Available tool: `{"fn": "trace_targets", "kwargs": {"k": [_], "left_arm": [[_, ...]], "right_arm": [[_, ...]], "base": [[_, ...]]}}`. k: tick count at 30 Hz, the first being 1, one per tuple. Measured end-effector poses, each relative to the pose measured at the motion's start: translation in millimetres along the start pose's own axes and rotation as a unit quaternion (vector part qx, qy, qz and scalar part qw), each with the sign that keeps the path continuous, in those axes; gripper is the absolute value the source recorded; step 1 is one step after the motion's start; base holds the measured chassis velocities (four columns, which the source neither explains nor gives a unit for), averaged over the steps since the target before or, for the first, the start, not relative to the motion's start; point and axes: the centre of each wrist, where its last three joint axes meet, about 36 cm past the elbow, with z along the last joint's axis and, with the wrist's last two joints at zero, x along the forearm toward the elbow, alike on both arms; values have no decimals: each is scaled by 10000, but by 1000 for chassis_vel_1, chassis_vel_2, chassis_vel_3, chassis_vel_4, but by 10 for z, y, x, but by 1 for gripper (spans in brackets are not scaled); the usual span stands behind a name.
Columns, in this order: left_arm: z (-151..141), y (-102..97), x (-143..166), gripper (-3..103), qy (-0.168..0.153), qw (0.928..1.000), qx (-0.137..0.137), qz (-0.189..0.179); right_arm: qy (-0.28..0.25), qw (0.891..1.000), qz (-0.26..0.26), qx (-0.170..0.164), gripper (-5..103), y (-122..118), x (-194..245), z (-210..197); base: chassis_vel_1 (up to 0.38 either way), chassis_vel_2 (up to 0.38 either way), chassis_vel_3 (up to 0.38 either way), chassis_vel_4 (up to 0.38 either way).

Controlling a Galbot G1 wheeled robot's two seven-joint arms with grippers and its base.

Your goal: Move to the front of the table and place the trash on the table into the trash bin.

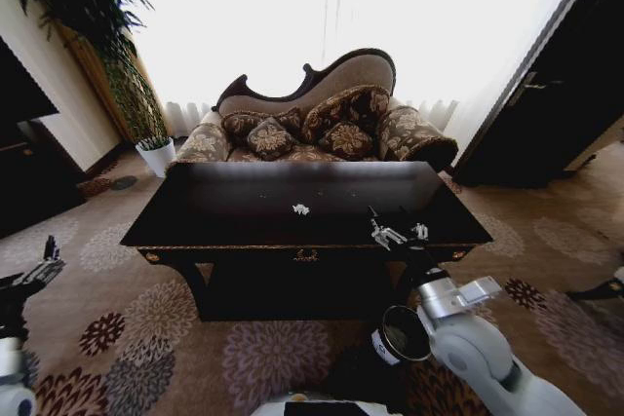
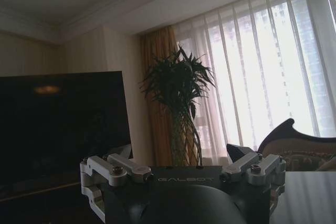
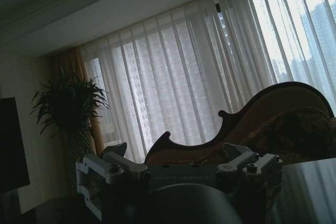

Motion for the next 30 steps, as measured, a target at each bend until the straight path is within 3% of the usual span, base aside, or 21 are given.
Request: {"fn": "trace_targets", "kwargs": {"k": [8, 16, 24, 30], "left_arm": [[-25, 1, 90, 100, 72, 9999, -98, -65], [-43, -11, 135, 100, 106, 9998, -135, -100], [-28, -36, 140, 100, 127, 9998, -130, -91], [-23, 33, 119, 100, 141, 9996, -191, -118]], "right_arm": [[220, 9981, -572, 108, 100, 211, -433, 62], [508, 9932, -876, 576, 100, 283, -966, -13], [851, 9835, -1229, 1016, 100, 410, -1311, 217], [838, 9643, -1675, 1875, 100, 458, -1695, 288]], "base": [[0, 0, 0, 0], [0, 0, 0, 0], [0, 0, 0, 0], [0, 0, 0, 0]]}}
